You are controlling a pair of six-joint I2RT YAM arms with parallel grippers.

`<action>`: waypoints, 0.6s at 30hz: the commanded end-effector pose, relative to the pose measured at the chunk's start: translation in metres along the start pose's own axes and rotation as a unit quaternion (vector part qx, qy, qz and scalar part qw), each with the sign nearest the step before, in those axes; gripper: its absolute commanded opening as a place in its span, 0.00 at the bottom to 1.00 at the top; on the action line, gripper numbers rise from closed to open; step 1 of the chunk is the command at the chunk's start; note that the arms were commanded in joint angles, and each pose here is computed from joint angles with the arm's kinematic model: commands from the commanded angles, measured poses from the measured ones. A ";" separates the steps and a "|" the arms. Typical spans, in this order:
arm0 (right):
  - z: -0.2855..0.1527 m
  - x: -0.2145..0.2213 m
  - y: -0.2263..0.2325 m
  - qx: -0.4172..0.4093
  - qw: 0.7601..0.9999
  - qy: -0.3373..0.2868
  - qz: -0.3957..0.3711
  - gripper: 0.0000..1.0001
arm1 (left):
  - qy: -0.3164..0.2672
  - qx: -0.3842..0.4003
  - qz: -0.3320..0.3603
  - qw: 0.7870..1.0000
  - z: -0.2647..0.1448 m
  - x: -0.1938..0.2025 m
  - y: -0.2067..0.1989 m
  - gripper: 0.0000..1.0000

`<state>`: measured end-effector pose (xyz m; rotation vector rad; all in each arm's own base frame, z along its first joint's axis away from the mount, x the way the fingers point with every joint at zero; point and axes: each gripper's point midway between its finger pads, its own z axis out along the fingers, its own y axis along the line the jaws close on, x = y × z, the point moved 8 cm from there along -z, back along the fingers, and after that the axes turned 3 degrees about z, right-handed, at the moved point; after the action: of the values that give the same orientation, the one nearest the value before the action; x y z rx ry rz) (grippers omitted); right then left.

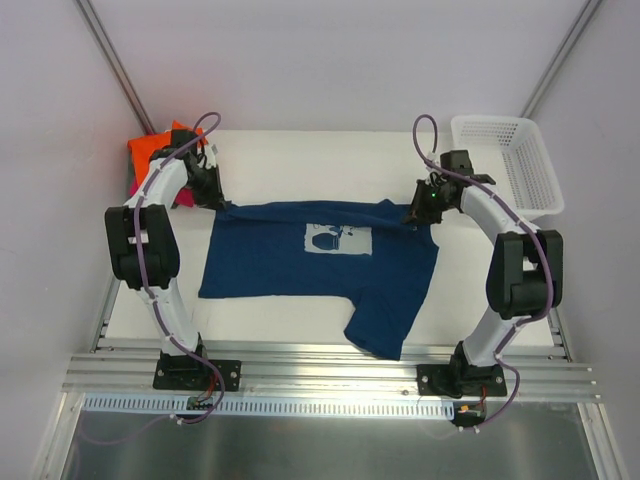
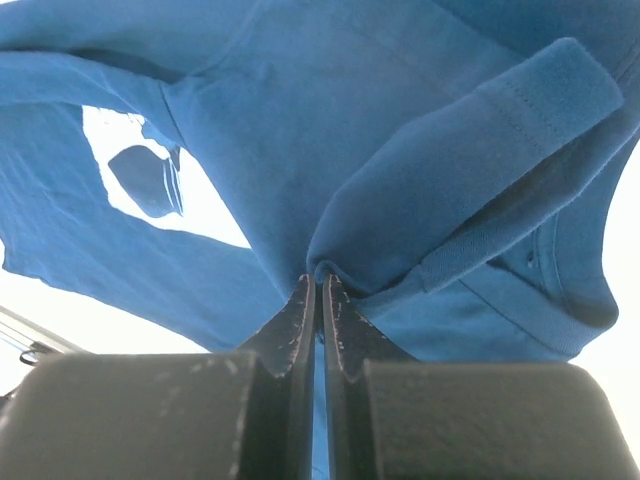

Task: Fold and stack the t-shirts
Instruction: Fold the flattened tshirt in 1/3 of the way

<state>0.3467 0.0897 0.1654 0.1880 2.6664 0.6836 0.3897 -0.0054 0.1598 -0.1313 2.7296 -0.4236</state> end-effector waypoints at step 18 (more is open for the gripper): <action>-0.025 0.023 -0.016 0.020 1.000 -0.007 -0.009 0.01 | 0.000 -0.051 -0.019 0.999 -0.016 0.013 0.014 0.00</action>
<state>0.3202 0.0781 0.1654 0.1849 2.6780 0.6520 0.3786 0.0009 0.1577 -0.1586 2.7497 -0.3545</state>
